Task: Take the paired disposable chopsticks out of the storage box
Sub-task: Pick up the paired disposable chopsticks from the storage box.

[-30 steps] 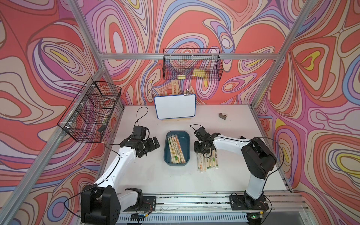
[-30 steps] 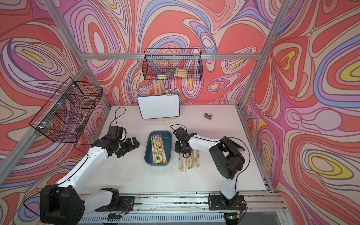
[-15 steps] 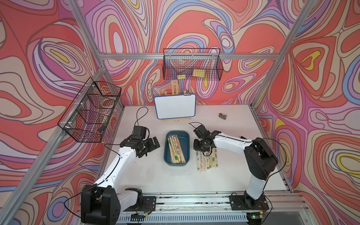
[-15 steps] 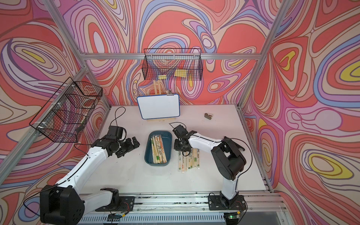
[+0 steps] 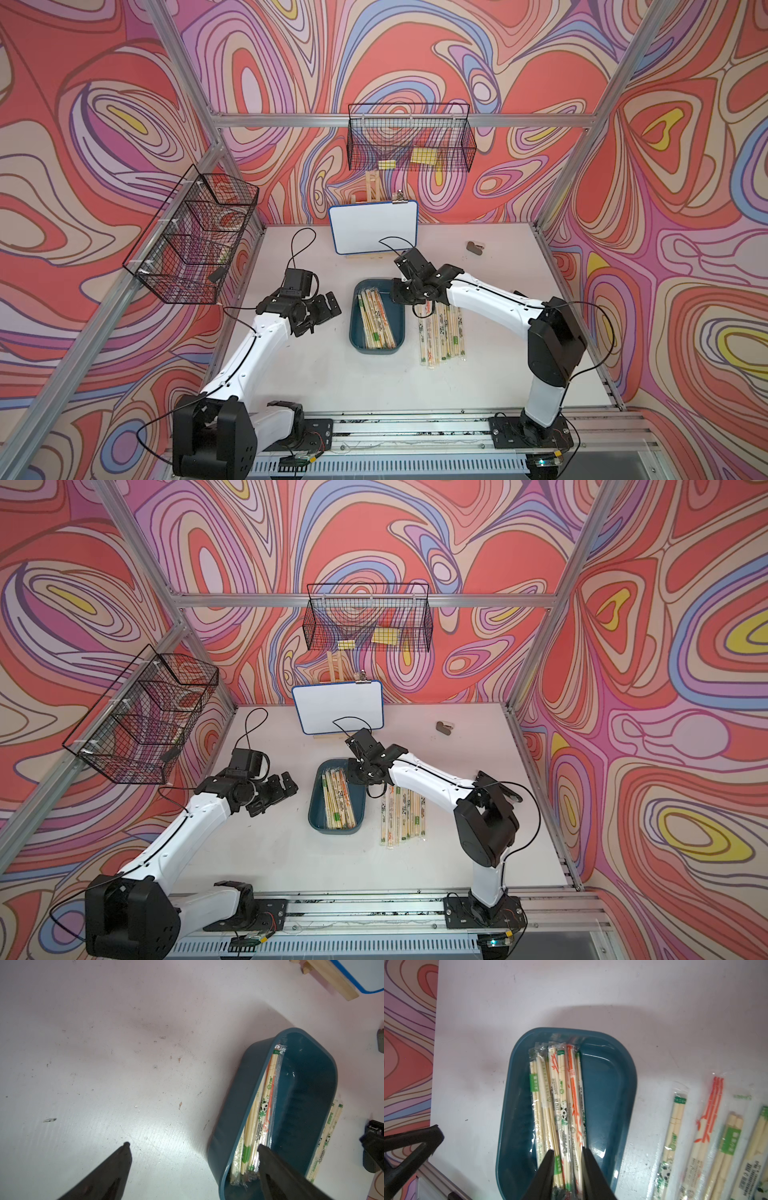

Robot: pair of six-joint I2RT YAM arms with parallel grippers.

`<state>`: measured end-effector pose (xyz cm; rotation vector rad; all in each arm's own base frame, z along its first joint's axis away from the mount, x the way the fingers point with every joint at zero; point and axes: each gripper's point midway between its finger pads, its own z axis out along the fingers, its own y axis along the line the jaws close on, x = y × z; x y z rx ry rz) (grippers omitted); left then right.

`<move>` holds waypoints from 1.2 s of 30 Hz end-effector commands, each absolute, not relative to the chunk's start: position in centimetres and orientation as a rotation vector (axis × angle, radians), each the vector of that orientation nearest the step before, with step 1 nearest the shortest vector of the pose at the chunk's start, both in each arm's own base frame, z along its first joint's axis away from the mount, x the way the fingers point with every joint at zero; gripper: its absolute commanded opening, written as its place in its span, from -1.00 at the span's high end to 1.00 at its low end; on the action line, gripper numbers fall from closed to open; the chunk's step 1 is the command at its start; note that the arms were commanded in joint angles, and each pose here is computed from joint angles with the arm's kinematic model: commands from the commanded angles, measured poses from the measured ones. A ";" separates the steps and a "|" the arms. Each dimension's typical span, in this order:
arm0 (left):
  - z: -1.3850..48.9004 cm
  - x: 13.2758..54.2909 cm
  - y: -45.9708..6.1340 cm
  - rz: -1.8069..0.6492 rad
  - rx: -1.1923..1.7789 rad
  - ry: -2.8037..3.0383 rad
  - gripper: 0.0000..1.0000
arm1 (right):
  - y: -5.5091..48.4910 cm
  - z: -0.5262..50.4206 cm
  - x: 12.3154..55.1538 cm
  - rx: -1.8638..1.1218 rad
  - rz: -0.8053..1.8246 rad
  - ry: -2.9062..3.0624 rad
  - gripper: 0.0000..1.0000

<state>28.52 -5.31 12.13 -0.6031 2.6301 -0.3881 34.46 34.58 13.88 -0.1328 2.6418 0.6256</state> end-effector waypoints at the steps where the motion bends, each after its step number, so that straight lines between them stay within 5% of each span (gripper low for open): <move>1: 11.2 27.7 -4.7 -0.349 -0.625 2.663 -1.00 | 35.9 12.1 33.9 -0.199 0.593 2.687 0.43; 36: 11.2 27.9 -4.4 -0.368 -0.634 2.648 -1.00 | 41.4 3.2 33.0 -0.354 0.496 2.826 0.59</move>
